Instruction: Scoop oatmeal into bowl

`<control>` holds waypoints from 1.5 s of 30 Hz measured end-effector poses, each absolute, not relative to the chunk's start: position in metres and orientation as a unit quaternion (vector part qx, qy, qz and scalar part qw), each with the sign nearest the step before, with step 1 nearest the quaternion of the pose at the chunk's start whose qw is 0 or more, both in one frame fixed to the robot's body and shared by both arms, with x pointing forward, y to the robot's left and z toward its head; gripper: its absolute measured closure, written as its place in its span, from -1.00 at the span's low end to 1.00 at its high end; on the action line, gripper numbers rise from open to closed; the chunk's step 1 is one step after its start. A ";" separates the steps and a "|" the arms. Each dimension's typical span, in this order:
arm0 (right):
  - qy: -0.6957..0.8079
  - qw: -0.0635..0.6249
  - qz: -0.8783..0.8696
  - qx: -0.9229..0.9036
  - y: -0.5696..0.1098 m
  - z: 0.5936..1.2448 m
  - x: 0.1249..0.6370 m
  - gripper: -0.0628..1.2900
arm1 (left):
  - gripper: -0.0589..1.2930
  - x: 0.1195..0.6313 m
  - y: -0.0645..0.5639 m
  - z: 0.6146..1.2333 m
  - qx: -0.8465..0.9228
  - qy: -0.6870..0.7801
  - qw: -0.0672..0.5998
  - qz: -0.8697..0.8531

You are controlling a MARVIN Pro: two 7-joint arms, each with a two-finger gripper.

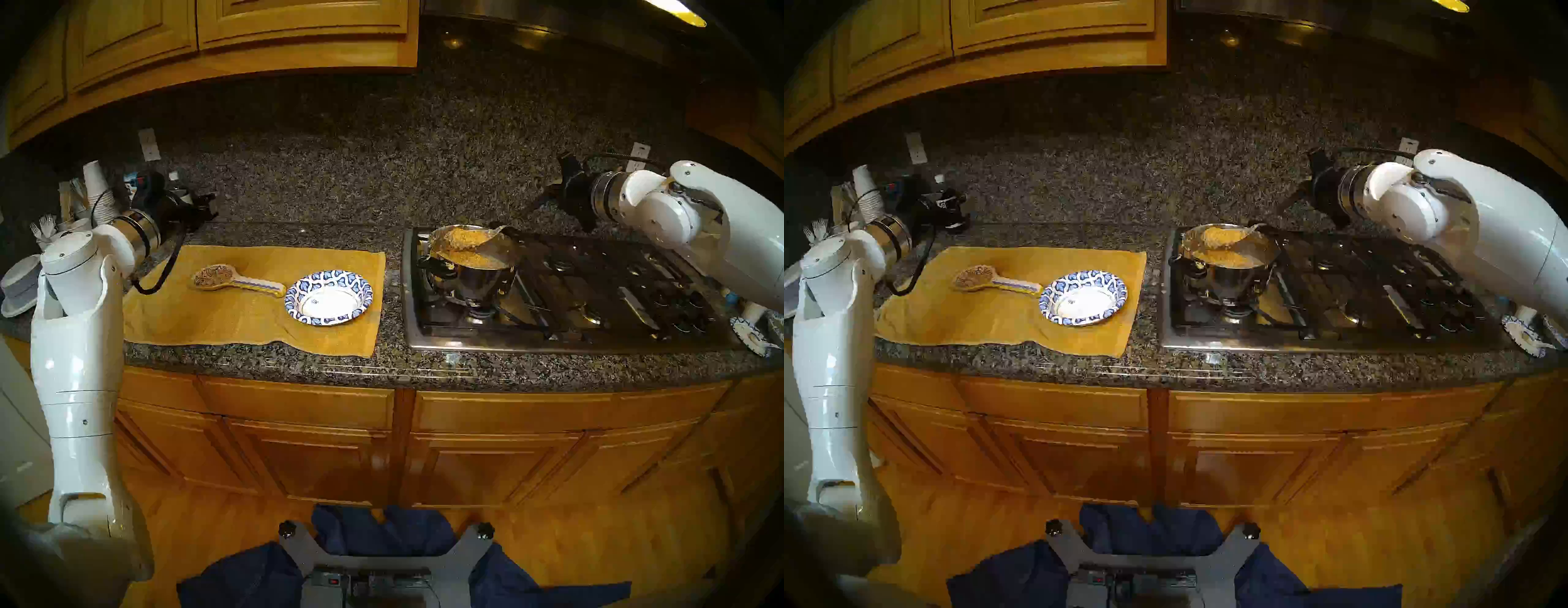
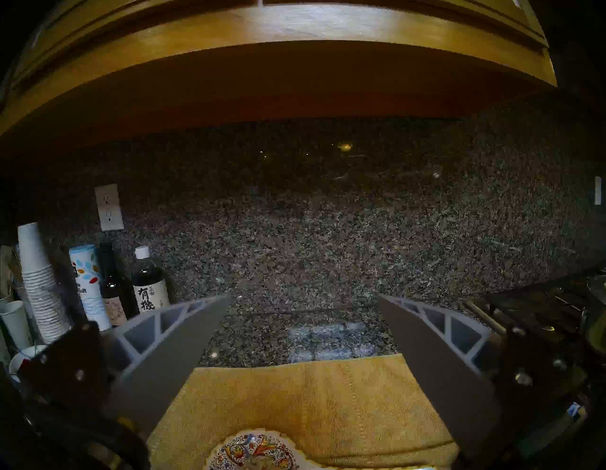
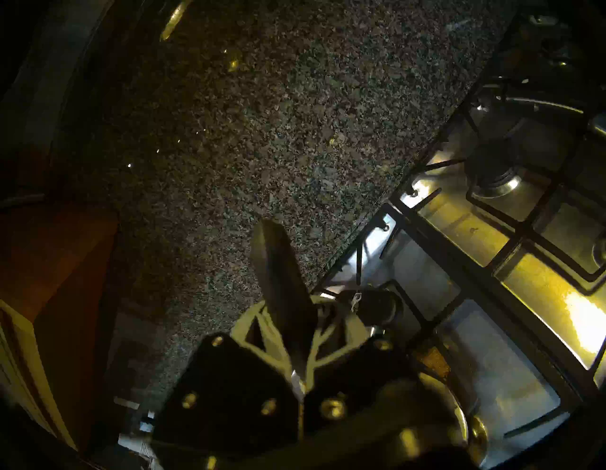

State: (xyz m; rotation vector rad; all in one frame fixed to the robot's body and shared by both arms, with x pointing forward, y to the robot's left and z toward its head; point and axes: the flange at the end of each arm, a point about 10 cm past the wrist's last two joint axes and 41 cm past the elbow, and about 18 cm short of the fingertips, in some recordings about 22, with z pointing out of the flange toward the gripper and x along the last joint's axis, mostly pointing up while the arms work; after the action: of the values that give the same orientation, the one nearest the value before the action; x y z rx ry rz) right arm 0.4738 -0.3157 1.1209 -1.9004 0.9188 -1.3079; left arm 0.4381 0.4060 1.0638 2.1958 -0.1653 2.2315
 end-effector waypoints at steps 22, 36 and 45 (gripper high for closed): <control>0.361 0.319 -0.502 -0.719 -0.325 1.122 0.476 0.96 | -0.89 0.438 0.406 1.064 0.700 -0.053 0.003 0.712; 0.358 0.320 -0.501 -0.720 -0.322 1.123 0.477 0.96 | -0.89 0.438 0.406 1.064 0.700 -0.053 0.003 0.712; 0.357 0.322 -0.499 -0.721 -0.319 1.124 0.476 0.96 | -0.89 0.438 0.406 1.064 0.700 -0.053 0.003 0.712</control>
State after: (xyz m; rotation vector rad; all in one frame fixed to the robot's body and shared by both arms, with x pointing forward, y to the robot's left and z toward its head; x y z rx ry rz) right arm 0.4757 -0.3192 1.1242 -1.8921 0.9371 -1.3113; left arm 0.4381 0.4061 1.0639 2.1960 -0.1653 2.2316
